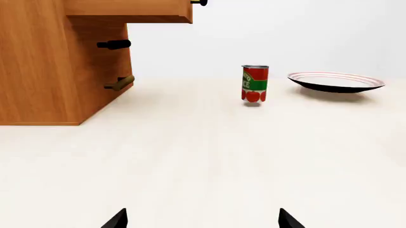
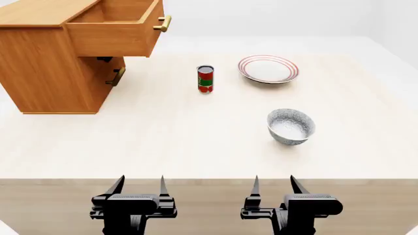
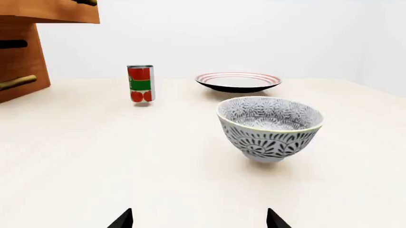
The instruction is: Put the bowl in the top drawer of the cabinet.
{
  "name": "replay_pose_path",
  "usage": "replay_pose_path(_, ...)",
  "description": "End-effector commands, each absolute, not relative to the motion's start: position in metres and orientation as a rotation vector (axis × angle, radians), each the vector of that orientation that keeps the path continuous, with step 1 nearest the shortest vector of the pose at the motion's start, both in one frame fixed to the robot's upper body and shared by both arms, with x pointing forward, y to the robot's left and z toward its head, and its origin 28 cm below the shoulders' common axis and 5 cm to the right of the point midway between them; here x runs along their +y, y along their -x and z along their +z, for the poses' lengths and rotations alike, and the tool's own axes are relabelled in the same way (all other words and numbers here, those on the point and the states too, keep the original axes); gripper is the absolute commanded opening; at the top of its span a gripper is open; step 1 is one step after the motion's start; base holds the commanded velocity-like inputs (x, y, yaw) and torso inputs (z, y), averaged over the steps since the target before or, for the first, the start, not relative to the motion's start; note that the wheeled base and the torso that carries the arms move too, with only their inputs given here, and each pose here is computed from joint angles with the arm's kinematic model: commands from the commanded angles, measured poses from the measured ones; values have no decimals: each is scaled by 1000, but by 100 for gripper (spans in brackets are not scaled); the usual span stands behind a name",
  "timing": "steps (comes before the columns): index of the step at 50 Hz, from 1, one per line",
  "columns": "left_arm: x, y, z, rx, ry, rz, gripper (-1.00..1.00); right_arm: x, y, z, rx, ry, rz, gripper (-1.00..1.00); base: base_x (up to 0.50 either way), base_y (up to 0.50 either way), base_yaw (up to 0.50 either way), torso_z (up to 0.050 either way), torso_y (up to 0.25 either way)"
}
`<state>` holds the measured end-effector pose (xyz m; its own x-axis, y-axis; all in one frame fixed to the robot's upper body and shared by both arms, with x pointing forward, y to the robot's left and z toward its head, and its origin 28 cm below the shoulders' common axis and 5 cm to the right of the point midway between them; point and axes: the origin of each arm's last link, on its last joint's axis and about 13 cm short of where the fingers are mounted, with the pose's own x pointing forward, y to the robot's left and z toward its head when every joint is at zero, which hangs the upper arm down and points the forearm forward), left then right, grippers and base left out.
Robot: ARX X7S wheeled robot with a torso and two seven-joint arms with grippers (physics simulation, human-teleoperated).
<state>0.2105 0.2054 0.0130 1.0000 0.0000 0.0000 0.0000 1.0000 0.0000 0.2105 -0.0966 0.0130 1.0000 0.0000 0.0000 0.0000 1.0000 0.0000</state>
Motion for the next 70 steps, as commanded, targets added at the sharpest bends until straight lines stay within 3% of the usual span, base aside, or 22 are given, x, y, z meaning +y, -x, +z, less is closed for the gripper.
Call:
replay_pose_path(1, 205, -211, 13, 1, 0, 0, 100, -96, -211, 13, 2, -1, 2, 100, 0, 0, 0, 0, 0)
replay_pose_path(22, 205, -216, 12, 17, -7, -4, 100, -94, -217, 13, 10, -7, 9, 100, 0, 155, 0, 0, 0)
replay_pose_path(70, 205, -214, 11, 28, -2, -11, 100, -95, -214, 13, 10, -14, 8, 100, 0, 385, 0, 0, 0)
